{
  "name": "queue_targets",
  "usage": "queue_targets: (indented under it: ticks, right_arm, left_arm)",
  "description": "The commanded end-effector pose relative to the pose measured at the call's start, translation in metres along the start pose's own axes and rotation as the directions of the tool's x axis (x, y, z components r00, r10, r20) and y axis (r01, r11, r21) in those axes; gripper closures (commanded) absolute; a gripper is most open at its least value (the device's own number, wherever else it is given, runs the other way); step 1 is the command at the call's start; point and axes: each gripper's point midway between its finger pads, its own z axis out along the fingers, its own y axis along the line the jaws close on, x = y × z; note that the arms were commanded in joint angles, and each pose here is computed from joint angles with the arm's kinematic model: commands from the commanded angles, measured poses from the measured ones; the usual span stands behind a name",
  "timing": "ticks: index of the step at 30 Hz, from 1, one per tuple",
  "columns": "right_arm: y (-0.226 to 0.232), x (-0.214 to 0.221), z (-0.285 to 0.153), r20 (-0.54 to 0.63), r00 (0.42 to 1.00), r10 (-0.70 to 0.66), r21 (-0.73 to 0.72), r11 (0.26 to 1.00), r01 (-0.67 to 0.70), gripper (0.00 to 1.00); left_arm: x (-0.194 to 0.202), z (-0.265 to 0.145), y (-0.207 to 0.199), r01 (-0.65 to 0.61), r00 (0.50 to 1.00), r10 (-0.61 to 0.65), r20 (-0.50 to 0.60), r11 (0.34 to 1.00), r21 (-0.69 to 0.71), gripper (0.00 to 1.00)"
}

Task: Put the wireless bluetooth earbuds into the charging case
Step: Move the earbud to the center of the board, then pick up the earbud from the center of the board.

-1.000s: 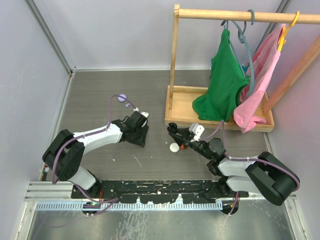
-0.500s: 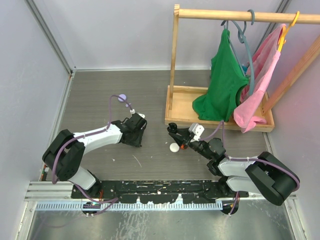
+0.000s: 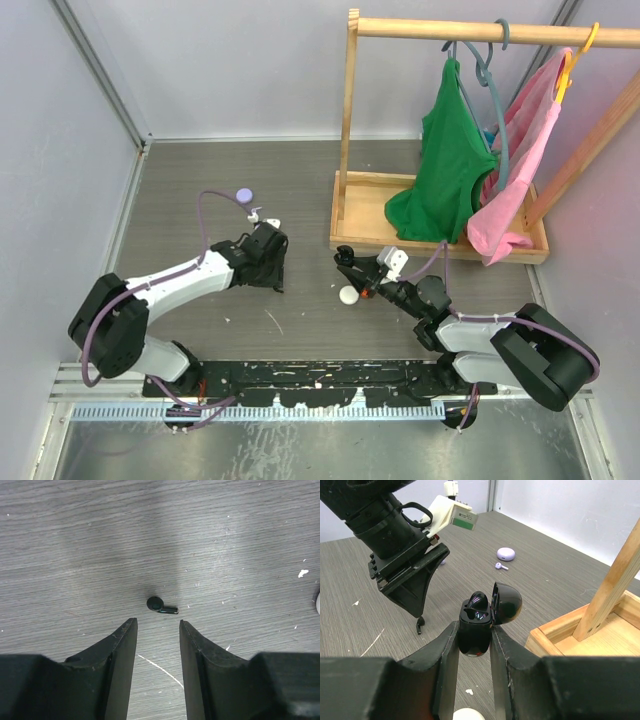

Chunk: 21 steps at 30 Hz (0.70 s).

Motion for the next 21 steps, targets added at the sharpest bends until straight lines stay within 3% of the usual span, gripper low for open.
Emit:
queue_targets:
  ticks: [1,21]
  right_arm:
    - [-0.001,-0.027,0.008,0.087,0.996,-0.034,-0.006,0.999,0.035,0.99]
    - [0.000,-0.023,0.009,0.075,0.997,-0.028,-0.013,0.999,0.029,0.99]
  left_arm:
    - [-0.007,0.002,-0.008,0.062,0.998,-0.062,0.002,0.998,0.000,0.62]
    - [-0.009,0.023,-0.011,0.059,0.998,-0.059,-0.012,0.998,-0.027,0.66]
